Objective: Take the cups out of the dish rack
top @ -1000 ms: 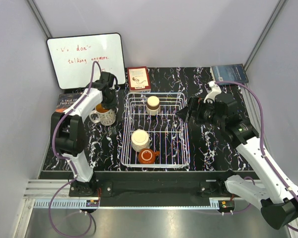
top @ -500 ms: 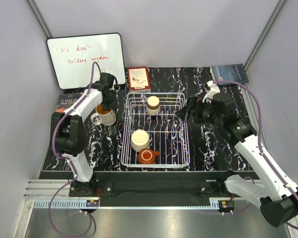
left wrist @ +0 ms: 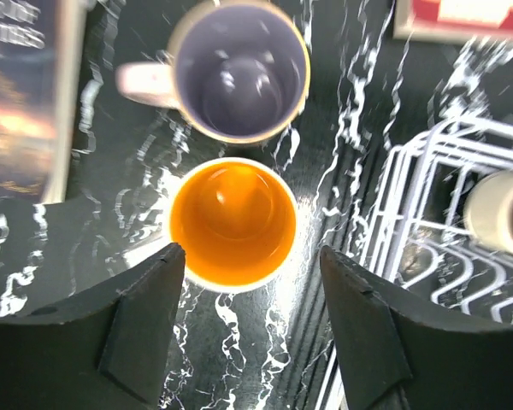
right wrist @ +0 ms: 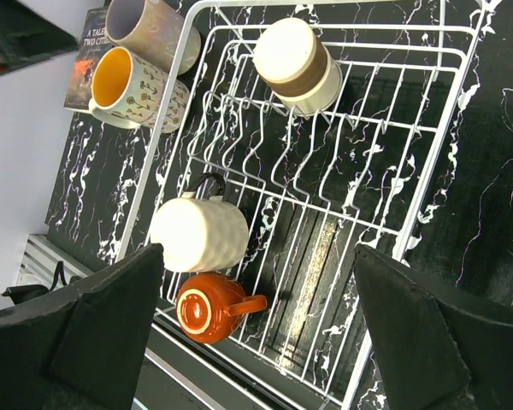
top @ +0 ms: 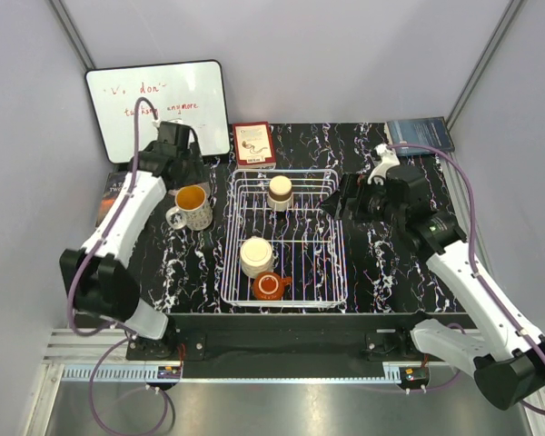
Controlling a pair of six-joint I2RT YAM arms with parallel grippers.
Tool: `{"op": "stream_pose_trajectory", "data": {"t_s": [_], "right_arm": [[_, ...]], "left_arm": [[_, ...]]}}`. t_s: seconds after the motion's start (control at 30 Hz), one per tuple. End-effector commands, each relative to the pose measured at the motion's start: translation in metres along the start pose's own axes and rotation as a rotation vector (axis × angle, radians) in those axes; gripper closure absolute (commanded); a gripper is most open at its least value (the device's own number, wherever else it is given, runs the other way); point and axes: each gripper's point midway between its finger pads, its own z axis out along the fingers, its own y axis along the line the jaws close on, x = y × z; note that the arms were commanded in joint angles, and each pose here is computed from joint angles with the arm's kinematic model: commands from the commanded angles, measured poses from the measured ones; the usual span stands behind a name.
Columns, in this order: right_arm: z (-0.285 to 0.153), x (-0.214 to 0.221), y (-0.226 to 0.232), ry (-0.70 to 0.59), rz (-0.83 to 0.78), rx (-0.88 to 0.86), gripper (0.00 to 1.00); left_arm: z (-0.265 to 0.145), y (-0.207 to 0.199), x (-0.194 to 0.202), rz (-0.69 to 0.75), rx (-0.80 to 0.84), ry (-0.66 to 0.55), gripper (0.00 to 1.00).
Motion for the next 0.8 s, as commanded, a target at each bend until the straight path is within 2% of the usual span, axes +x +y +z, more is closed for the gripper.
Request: {"op": "stream_pose_trajectory", "data": {"t_s": [0.0,0.13,0.27,0.43,0.57,0.77], "right_arm": [[0.001,-0.007,0.013,0.004,-0.041,-0.036,0.00],[0.012,0.008,0.012,0.093,-0.079,-0.007,0.00],[0.025,0.031,0.020,0.176,-0.149,0.029,0.00],[0.040,0.049,0.043,0.240,-0.233,0.049,0.00],[0.049,0.070,0.067,0.286,-0.285,0.031,0.00],[0.058,0.070,0.061,0.255,-0.224,0.089,0.00]], "left_arm": [[-0.065,0.010,-0.037,-0.085,-0.005,-0.202,0.30],[-0.101,-0.006,-0.031,-0.064,0.030,-0.284,0.29],[-0.133,-0.050,-0.003,-0.045,0.185,-0.292,0.25],[-0.152,-0.067,0.030,-0.046,0.264,-0.269,0.01],[-0.166,-0.066,0.043,-0.027,0.266,-0.288,0.01],[-0.170,-0.075,0.069,0.074,0.277,-0.254,0.01]]}}
